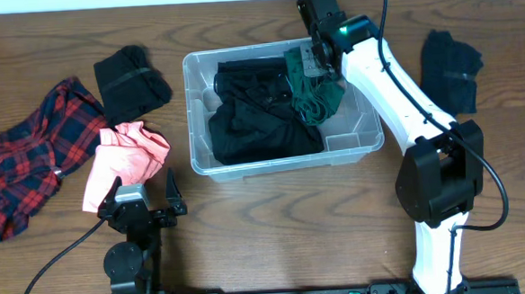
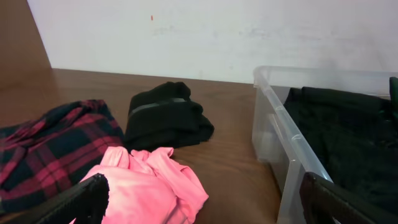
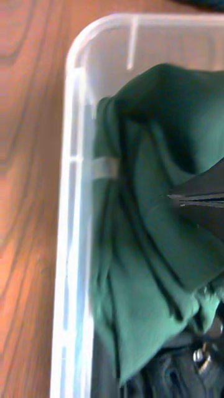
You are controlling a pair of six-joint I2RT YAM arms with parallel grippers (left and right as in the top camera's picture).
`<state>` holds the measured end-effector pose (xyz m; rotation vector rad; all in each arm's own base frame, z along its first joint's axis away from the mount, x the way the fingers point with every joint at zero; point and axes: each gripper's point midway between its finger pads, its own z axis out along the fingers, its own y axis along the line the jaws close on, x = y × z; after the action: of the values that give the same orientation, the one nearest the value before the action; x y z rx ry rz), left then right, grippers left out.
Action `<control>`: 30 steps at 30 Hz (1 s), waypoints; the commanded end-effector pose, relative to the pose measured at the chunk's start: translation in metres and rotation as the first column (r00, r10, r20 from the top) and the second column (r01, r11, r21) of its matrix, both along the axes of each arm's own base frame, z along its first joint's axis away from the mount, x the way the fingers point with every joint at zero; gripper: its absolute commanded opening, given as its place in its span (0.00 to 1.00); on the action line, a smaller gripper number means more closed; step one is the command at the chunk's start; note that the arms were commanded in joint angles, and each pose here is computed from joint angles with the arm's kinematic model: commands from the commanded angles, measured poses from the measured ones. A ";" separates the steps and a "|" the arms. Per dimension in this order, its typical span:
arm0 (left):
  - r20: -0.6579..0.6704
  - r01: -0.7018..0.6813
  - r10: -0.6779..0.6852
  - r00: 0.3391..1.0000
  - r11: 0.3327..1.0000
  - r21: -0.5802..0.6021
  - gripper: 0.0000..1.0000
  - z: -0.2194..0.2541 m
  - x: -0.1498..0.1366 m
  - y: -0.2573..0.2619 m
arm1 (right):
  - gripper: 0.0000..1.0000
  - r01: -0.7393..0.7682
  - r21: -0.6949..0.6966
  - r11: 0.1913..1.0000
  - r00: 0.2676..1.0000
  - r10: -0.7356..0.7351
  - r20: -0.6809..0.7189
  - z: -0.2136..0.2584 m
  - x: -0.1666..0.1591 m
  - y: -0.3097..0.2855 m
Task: Pack container
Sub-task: 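Lower the green clothes into the bin's right side and release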
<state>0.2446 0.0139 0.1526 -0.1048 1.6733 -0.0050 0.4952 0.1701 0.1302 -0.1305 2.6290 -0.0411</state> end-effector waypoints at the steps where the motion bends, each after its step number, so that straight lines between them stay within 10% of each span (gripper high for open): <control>1: -0.048 -0.005 0.006 0.999 1.000 0.006 0.98 -0.016 -0.001 0.001 | 0.01 -0.065 0.030 0.997 0.998 0.065 -0.009 -0.007 0.000 0.008; 19: -0.048 -0.005 0.005 0.999 1.000 0.005 0.98 -0.016 -0.001 0.001 | 0.04 -0.259 0.106 0.960 0.964 0.250 0.091 -0.078 0.002 0.036; 30: -0.048 -0.005 0.005 0.999 1.000 0.006 0.98 -0.016 -0.001 0.001 | 0.29 -0.259 0.112 0.959 0.921 0.210 0.329 0.068 0.013 0.019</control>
<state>0.2446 0.0138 0.1526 -0.1042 1.6733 -0.0050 0.5014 0.2014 0.1128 -0.3968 2.4284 0.1874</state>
